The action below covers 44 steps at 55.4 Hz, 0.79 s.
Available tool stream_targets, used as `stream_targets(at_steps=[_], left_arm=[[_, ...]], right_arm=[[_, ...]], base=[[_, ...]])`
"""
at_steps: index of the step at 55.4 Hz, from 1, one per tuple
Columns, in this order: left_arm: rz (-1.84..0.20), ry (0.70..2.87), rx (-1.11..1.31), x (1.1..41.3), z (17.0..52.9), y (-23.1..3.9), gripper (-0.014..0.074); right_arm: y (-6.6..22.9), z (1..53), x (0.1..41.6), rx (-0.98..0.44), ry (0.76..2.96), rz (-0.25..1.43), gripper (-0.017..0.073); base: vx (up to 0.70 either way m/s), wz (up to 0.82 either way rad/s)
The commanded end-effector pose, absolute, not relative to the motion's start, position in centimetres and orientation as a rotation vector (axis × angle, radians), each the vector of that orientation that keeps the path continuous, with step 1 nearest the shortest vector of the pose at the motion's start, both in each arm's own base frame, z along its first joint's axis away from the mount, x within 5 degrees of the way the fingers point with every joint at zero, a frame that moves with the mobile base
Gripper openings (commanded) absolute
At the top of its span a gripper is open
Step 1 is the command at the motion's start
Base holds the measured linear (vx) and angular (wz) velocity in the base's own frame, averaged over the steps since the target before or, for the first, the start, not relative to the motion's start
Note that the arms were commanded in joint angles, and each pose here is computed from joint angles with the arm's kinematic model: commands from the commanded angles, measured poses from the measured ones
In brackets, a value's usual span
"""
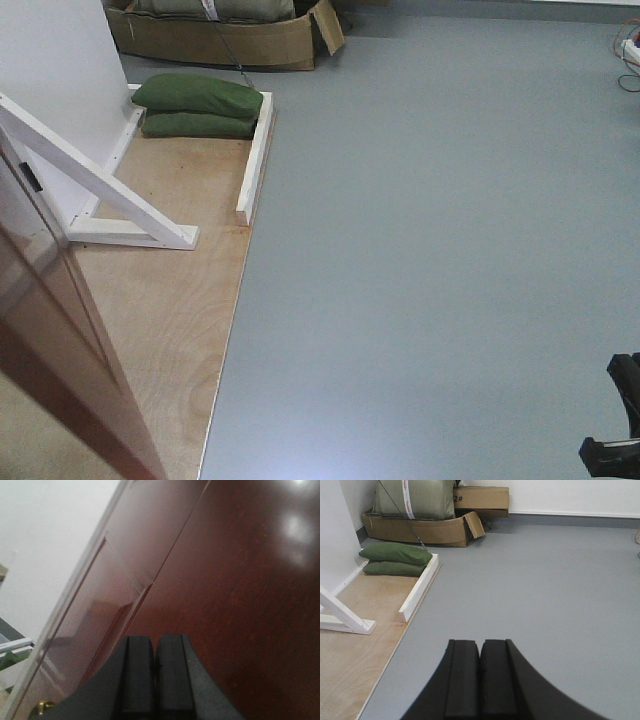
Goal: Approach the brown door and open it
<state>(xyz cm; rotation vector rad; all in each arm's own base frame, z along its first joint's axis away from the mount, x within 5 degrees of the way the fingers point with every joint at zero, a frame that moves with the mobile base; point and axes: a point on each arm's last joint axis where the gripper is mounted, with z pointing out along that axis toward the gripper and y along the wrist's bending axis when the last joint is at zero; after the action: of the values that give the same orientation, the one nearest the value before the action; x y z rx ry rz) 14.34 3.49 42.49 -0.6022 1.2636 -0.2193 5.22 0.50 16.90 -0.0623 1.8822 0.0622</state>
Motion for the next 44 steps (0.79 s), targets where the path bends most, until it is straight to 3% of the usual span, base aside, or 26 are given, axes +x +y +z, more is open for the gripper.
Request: stream_targets(at_steps=[1, 25, 44], left_arm=[[-0.257, 1.258, -0.523, 14.2, 43.5, 2.8, 0.0175], [-0.352, 1.361, -0.401, 16.2, 42.7, 0.8, 0.0175], [-0.302, 1.488, -0.096, 18.2, 41.5, -2.1, 0.0175]], right_arm=[[0.5, 17.5, 5.4, -0.067, 1.799, 0.051, 0.0000], [0.5, 17.5, 5.4, -0.067, 1.804, 0.051, 0.0000], [0.5, 17.5, 5.4, -0.067, 1.804, 0.051, 0.0000]], base=[[0.00, 0.00], [0.00, 0.00], [0.00, 0.00]])
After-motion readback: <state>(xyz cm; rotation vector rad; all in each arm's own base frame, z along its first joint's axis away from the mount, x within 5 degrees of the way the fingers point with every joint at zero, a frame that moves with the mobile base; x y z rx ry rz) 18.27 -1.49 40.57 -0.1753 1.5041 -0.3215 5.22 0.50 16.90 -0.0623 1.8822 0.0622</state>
